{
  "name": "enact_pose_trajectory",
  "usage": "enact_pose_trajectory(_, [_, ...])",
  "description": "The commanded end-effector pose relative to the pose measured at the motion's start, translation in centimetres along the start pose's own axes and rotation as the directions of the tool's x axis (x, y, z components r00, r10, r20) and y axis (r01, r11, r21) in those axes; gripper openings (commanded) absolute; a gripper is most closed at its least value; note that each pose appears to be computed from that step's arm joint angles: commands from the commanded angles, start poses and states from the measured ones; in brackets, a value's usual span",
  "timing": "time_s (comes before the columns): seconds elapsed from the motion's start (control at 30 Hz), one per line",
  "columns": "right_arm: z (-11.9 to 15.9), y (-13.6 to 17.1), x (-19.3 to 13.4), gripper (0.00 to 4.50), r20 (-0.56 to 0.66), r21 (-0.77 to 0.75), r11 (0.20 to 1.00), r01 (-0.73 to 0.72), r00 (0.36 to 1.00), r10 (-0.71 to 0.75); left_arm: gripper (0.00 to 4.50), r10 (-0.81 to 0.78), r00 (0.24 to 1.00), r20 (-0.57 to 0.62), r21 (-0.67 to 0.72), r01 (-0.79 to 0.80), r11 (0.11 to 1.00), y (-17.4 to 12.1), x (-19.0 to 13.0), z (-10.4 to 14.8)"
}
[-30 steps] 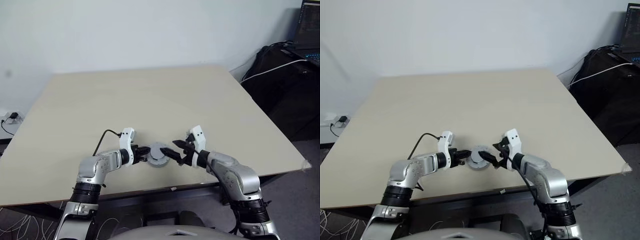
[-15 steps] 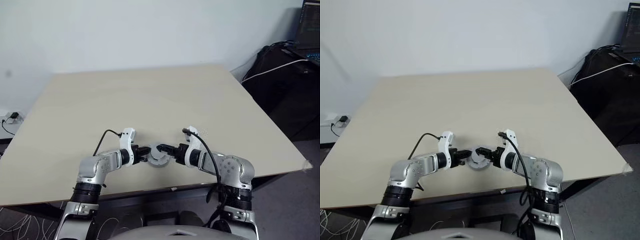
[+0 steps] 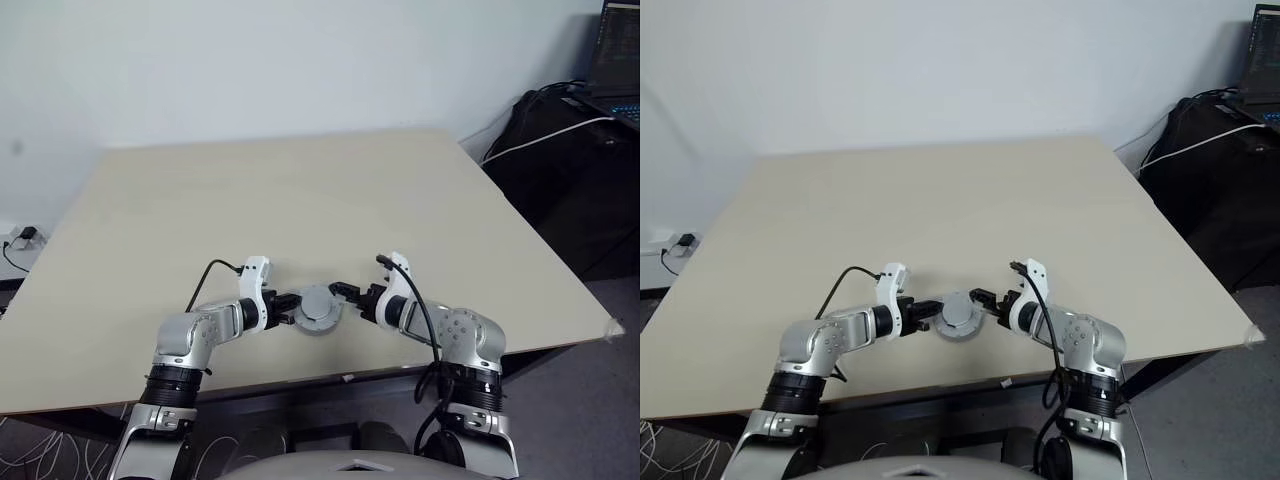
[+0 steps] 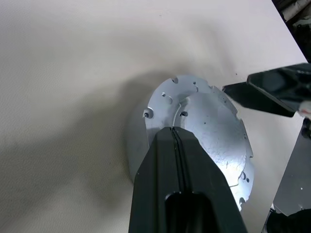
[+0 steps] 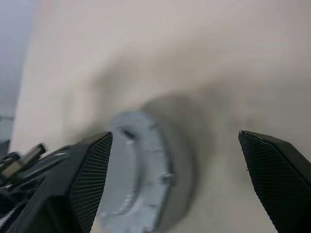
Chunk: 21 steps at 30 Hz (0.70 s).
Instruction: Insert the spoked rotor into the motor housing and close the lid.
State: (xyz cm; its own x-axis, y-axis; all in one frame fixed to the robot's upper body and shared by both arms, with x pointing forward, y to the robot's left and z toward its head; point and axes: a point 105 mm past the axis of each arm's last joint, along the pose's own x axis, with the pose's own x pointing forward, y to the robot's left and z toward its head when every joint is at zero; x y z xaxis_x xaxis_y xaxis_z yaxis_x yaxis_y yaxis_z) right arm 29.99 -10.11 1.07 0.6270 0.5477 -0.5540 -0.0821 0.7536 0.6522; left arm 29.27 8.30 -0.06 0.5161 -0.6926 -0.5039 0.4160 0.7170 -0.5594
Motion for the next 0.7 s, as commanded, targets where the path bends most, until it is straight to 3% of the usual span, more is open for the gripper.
enact_pose_trajectory(0.03, [-0.1, 0.7, 0.0, 4.47, -0.013, -0.025, 0.999, -0.027, 1.000, 0.027, 0.00, -0.019, 0.999, -0.044, 0.007, 0.019, 1.000, -0.6, 0.5, -1.0])
enact_pose_trajectory(0.27, [-2.4, 1.5, 0.2, 4.47, -0.116, -0.013, 0.997, -0.082, 0.990, 0.080, 0.00, -0.021, 0.999, -0.039, 0.010, 0.021, 1.000, -0.6, 0.6, -0.9])
enact_pose_trajectory(0.53, [-3.3, 2.0, 0.5, 4.47, -0.151, 0.026, 0.994, -0.109, 0.982, 0.112, 0.00, -0.017, 0.999, -0.035, 0.010, 0.018, 1.000, -0.6, 0.5, -0.8])
enact_pose_trajectory(0.7, [-3.6, 3.7, 0.5, 4.47, -0.158, 0.120, 0.968, -0.221, 0.958, 0.238, 0.00, -0.016, 0.999, -0.033, 0.009, 0.016, 1.000, -0.5, 0.5, -0.8])
